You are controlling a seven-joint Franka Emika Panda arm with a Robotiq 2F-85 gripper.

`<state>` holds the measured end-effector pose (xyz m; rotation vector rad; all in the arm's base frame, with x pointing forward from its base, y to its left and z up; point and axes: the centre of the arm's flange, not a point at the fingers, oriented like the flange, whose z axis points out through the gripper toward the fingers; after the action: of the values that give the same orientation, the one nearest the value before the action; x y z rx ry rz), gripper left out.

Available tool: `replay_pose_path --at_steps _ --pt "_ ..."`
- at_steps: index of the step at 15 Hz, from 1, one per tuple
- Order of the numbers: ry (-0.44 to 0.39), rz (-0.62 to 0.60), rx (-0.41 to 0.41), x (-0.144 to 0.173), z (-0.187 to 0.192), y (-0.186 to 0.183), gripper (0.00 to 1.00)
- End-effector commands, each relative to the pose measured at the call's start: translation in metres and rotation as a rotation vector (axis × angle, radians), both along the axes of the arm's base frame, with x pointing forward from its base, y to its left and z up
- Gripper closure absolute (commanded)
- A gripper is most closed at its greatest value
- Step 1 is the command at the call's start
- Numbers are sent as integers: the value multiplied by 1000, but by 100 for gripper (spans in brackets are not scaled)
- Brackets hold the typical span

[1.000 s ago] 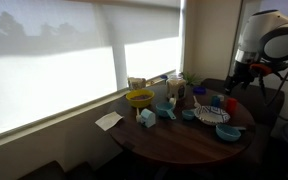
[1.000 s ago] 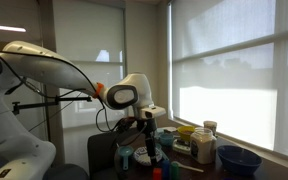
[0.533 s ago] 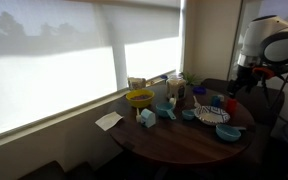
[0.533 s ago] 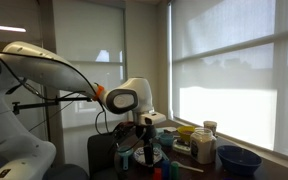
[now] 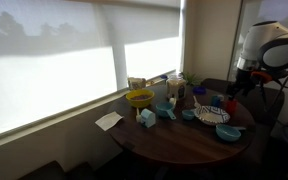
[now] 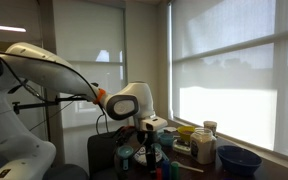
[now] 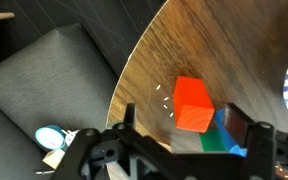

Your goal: Move the blue object towards the green object and then lift the orange object and put it on top of the blue and green objects

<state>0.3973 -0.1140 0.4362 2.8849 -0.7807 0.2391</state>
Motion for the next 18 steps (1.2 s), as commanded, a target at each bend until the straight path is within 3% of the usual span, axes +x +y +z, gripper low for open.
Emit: replay_pose_path --at_steps 1,4,7,8,9,11,15,18 --pt "-47 -9 25 2 -9 -3 31" --pt "-59 -9 30 4 -14 -3 39" --pt "-64 -7 35 6 -16 -2 28" --pt "-66 -7 36 6 -17 -2 34" --pt "-68 -8 38 6 -18 -2 58" --pt "-76 -9 41 6 -16 -2 60" --pt "-100 -9 28 6 2 -1 89" --pt "-144 5 3 7 36 0 92"
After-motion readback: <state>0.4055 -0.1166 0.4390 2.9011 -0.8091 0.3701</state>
